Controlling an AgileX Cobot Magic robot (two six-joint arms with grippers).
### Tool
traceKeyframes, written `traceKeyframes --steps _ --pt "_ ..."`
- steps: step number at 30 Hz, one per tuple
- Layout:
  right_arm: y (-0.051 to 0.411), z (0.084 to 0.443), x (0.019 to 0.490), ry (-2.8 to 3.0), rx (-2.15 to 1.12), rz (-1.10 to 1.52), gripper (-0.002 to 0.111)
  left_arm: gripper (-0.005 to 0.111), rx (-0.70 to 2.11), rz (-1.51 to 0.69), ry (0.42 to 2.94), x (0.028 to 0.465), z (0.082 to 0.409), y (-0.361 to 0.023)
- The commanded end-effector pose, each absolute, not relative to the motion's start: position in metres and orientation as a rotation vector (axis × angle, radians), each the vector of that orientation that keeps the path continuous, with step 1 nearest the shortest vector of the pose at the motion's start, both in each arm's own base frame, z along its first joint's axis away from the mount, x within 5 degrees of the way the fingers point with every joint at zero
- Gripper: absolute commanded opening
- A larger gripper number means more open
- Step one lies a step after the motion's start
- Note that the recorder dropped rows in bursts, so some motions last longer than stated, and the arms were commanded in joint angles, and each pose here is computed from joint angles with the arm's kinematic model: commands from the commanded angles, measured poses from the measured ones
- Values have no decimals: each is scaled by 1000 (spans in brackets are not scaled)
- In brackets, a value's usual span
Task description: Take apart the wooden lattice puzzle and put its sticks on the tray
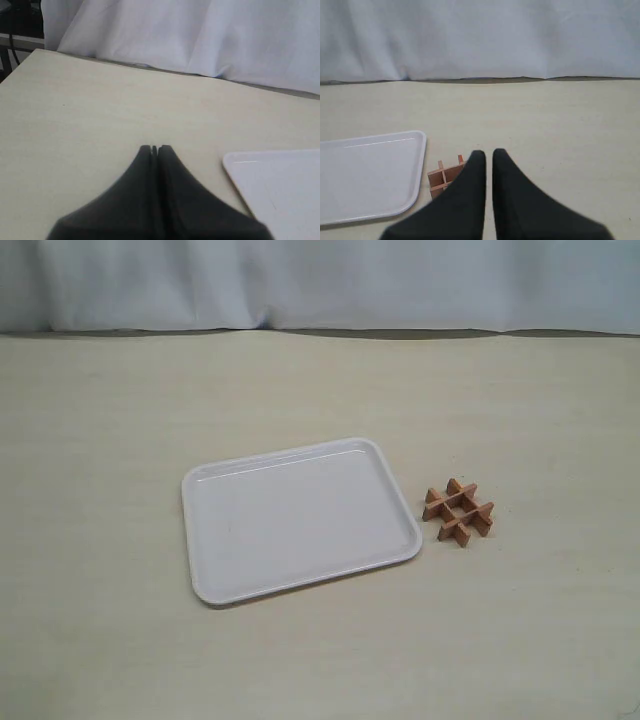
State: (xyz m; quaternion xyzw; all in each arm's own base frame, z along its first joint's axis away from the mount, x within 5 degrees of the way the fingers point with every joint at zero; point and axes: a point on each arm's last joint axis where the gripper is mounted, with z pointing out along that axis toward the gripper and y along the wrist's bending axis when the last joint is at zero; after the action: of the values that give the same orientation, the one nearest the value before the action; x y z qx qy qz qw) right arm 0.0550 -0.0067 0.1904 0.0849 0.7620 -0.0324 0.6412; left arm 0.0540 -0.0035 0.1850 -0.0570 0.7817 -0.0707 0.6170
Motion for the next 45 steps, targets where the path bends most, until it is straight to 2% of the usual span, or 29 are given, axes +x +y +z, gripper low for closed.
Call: traceKeyframes --steps 1,18,28,31,33,36,41,45 --pt "-7 189 55 1741 192 -79 5 0 -128 -171 1789 54 185 -4" --pt "-8 192 55 1704 194 -88 5 0 -128 -171 1789 54 185 -4" --pt "-18 239 47 1171 241 -184 5 0 -128 -171 1789 54 185 -4" --pt "-18 241 46 1103 364 3 5 0 -128 -171 1789 54 185 -4" --pt "-17 236 48 1096 559 302 5 0 -128 -171 1789 54 185 -4" --pt "-17 232 50 1136 598 344 5 0 -128 -171 1789 54 185 -4" --pt "-24 257 47 904 634 396 5 0 -128 -171 1789 54 185 -4" --pt "-31 302 78 1014 575 236 5 0 -128 -171 1789 54 185 -4"
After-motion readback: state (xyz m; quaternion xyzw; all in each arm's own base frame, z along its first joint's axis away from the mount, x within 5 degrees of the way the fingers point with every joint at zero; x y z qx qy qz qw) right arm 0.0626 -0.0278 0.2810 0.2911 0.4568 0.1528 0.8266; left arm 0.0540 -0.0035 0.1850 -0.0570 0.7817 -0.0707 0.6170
